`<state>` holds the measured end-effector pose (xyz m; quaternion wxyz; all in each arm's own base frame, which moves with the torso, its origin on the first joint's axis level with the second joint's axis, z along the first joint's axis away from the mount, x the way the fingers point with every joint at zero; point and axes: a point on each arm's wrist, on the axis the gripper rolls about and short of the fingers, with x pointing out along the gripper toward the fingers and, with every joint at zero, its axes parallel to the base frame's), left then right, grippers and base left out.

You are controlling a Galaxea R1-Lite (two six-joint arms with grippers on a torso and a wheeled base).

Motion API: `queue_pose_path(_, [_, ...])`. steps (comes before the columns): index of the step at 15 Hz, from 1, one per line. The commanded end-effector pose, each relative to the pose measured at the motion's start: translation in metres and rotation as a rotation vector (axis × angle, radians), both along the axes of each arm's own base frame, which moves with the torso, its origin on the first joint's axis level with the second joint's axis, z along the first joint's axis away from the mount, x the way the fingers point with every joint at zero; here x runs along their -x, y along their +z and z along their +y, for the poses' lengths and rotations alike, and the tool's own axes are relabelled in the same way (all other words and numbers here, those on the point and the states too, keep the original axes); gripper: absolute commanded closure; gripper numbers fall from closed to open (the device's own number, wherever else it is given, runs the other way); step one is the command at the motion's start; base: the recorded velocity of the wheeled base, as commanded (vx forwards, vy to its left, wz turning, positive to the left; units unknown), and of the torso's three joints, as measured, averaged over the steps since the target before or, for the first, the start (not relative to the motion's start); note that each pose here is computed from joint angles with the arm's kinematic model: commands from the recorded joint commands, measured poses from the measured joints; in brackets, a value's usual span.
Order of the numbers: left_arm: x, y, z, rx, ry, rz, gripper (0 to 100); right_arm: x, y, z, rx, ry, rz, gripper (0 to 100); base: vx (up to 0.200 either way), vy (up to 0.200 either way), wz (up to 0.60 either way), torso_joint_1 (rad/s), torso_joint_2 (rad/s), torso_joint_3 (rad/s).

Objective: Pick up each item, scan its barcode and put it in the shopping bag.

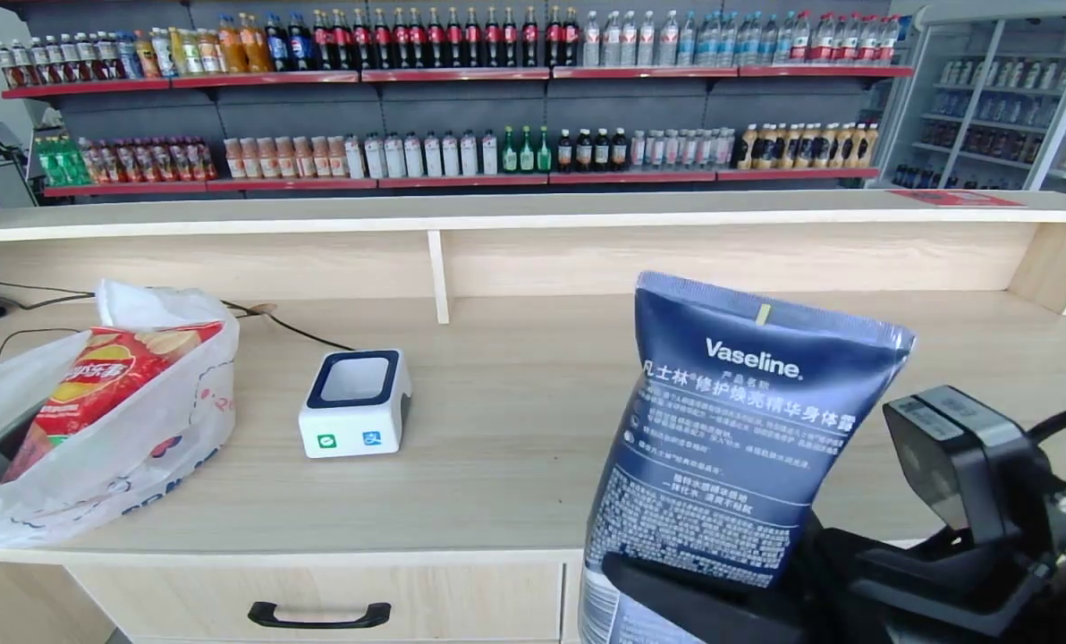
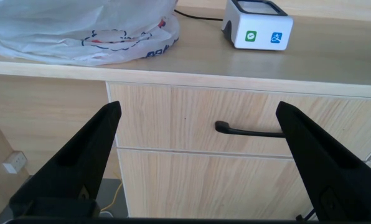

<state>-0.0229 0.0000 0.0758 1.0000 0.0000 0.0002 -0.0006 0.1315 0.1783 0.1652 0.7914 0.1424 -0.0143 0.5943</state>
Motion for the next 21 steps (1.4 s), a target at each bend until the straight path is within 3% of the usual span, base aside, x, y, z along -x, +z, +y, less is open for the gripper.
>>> queue_pose_path(1, [0.0,0.0,0.0,-0.003,0.0,0.0,0,-0.026,-0.04,-0.026,0.24,-0.209,-0.115,100,0.0,0.0,0.0,0.0,0.0,0.0])
queue_pose_path(4, [0.0,0.0,0.0,-0.003,0.0,0.0,0,-0.065,-0.022,-0.063,0.32,-0.484,-0.375,100,0.0,0.0,0.0,0.0,0.0,0.0])
queue_pose_path(7, [0.0,0.0,0.0,-0.002,0.001,0.0,0,-0.076,-0.024,-0.099,0.369,-0.652,-0.357,100,0.0,0.0,0.0,0.0,0.0,0.0])
queue_pose_path(11, [0.0,0.0,0.0,-0.002,0.0,0.0,0,-0.09,-0.016,-0.099,0.349,-0.686,-0.386,100,-0.15,0.0,0.0,0.003,0.0,0.001])
queue_pose_path(16, [0.0,0.0,0.0,0.0,0.001,0.001,0,-0.088,-0.013,-0.1,0.34,-0.688,-0.398,100,0.0,0.0,0.0,0.0,0.0,0.0])
queue_pose_path(21, [0.0,0.0,0.0,0.0,0.001,0.001,0,-0.086,-0.006,-0.101,0.32,-0.697,-0.424,100,0.0,0.2,0.0,0.008,0.01,0.001])
